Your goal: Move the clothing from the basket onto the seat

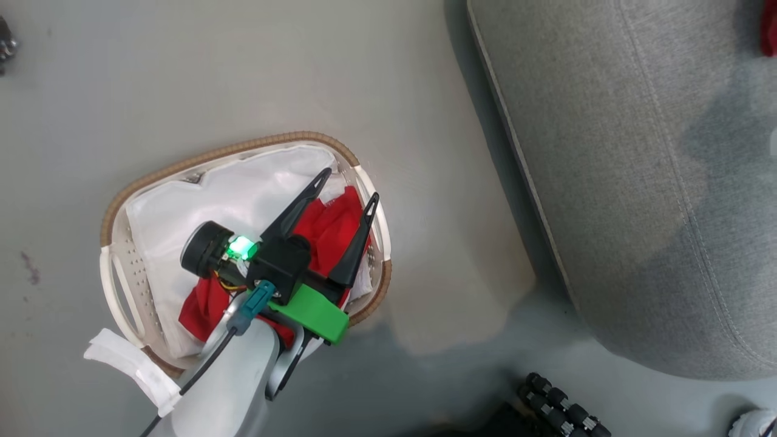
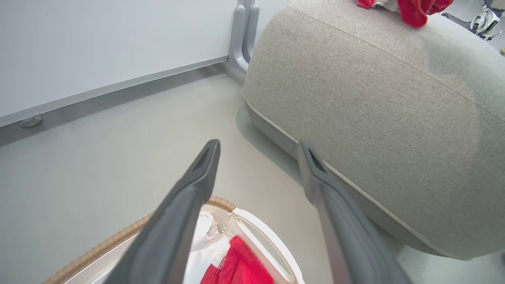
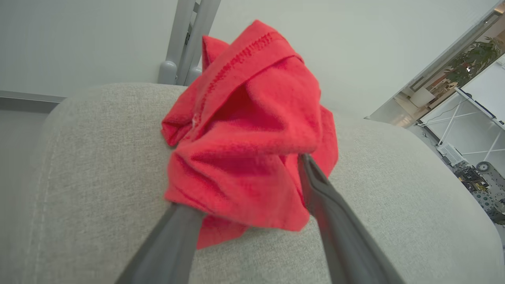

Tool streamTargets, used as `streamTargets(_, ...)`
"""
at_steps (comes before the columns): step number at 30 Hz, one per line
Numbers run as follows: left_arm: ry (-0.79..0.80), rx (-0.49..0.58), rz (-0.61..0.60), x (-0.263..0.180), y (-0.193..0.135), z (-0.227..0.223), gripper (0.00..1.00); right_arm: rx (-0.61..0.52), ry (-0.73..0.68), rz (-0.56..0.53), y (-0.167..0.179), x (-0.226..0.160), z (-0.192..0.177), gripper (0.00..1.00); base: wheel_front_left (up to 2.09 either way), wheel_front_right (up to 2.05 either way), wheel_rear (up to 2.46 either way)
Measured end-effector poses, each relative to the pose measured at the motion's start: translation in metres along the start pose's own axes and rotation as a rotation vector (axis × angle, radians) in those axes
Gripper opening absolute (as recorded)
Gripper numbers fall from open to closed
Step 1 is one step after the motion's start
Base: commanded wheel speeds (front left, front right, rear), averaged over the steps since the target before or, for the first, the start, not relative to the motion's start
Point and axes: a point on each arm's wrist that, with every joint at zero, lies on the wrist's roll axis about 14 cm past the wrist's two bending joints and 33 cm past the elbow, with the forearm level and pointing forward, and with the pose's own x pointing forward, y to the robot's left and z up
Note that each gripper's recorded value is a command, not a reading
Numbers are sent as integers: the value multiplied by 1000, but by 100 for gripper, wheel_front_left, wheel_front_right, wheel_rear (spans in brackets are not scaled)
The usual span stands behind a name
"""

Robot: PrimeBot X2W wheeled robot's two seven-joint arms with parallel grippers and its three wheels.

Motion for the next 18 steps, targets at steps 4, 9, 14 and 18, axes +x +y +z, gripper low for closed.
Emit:
streamTargets(4, -24, 4, 13, -3, -5, 14, 100, -6, -1, 13, -2, -22, -1, 100, 0, 0, 0)
streamTargets(9, -62, 3, 35, -10, -13, 35, 100, -25, -24, 37, -7, -44, 8, 100, 0, 0, 0)
streamTargets(14, -102, 9, 66, -20, -19, 57, 100, -31, -85, 64, -9, -55, 32, 100, 0, 0, 0)
streamTargets(18, -140, 14, 107, -33, -22, 77, 100, -9, -161, 75, -11, -60, 61, 100, 0, 0, 0)
